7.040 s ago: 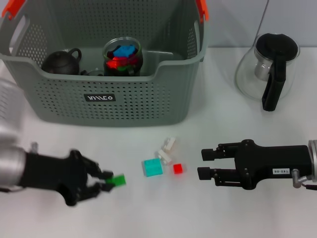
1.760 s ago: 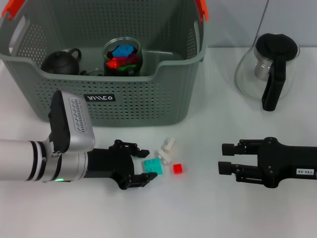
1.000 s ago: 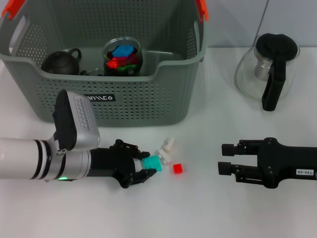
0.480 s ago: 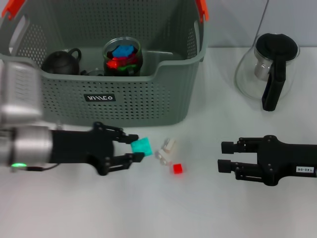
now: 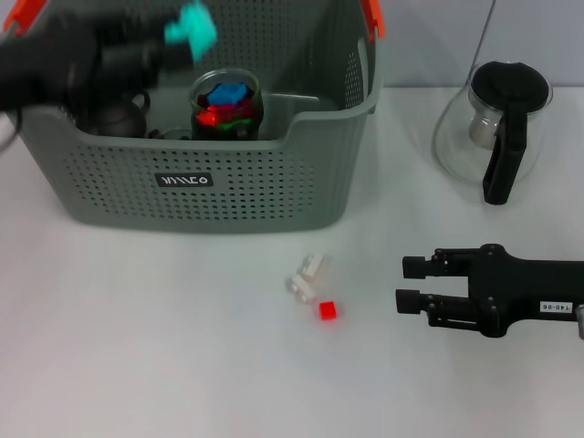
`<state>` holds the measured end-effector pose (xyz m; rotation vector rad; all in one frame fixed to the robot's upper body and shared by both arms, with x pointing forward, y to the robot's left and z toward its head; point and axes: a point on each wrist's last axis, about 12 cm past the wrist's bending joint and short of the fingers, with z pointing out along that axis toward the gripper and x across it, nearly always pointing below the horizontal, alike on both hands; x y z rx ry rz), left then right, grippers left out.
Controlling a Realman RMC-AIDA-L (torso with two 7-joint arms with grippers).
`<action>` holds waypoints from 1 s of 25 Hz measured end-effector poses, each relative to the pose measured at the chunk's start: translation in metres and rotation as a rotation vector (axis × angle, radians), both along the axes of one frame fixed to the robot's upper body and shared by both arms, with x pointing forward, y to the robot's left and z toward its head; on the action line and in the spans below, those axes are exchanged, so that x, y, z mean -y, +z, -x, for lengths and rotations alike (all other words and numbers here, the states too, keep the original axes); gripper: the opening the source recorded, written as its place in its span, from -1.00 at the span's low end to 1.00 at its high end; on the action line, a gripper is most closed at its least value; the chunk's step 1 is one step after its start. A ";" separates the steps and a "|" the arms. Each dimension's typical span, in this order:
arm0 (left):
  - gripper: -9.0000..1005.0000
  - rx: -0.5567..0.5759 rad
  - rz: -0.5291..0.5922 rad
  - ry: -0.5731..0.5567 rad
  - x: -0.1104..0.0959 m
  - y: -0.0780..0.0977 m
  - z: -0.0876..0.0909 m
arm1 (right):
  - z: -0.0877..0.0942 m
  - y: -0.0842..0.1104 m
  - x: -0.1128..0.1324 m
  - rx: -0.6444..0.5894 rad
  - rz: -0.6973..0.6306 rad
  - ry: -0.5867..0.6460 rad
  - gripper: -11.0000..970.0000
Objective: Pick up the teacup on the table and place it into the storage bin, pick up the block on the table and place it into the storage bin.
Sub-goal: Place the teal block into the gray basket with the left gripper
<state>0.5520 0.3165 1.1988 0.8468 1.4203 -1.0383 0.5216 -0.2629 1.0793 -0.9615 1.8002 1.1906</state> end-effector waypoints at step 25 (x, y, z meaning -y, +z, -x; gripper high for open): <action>0.02 -0.216 -0.777 0.395 0.091 0.007 -0.109 | -0.004 -0.001 -0.003 0.006 0.013 -0.014 0.20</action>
